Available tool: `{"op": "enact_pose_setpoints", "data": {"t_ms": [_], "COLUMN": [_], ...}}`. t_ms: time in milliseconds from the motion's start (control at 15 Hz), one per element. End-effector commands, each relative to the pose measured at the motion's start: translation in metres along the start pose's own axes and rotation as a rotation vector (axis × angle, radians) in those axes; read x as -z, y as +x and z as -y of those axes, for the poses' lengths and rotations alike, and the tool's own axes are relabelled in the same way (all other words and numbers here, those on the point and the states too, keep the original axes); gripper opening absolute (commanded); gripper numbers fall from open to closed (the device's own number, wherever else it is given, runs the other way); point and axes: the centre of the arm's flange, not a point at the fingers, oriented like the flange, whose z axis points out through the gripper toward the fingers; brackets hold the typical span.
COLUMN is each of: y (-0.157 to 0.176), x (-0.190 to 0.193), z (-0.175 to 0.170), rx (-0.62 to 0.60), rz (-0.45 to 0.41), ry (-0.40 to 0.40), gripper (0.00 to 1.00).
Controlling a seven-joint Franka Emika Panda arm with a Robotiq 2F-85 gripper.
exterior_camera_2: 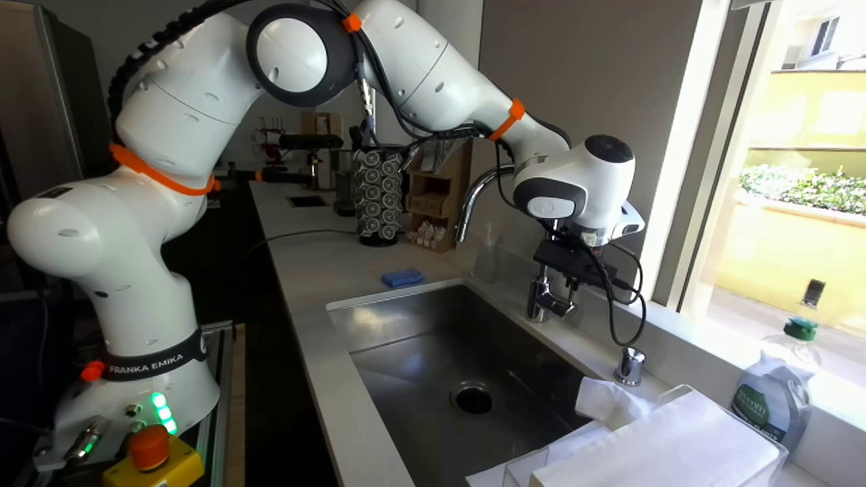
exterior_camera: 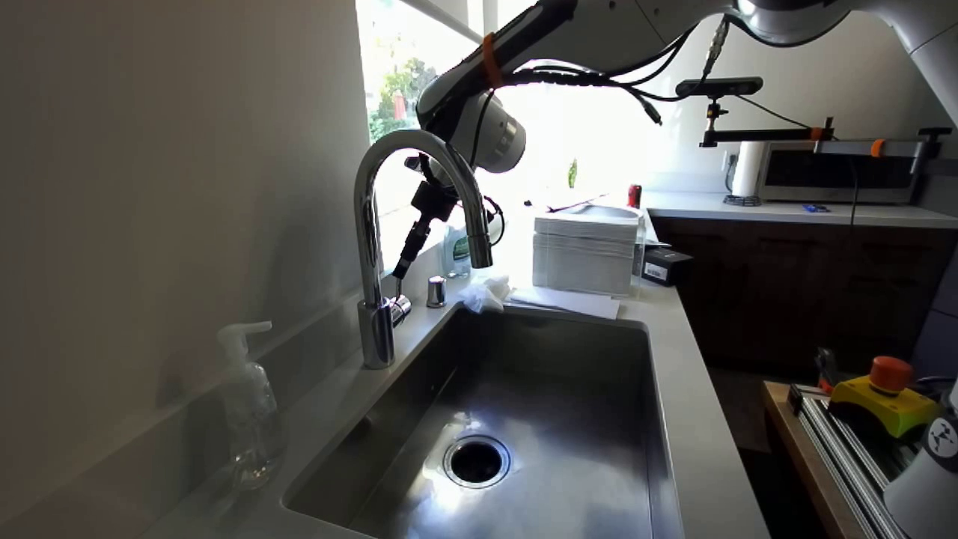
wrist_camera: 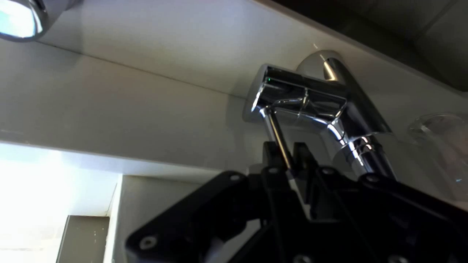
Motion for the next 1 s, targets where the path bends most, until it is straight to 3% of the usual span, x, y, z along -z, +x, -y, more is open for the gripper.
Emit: {"op": "enact_pose_setpoints", "data": {"t_ms": [0,133,200,267,800,933], "y": [0.013,0.012,0.011,0.01,0.007,0.007], "x": [0.006,0.008,0.009,0.009,0.033,0.043], "z": [0.039,0.039,0.039,0.039,0.045,0.048], "rx": [-0.017,-0.019,-0.017,-0.017,-0.066,-0.075], "rz": [0.01,0.008,0.008,0.008,0.034,0.045], "ry": [0.072,0.067,0.068,0.063,-0.011,-0.031], "gripper": [0.09,0.11,0.2,0.4,0.98,1.0]}}
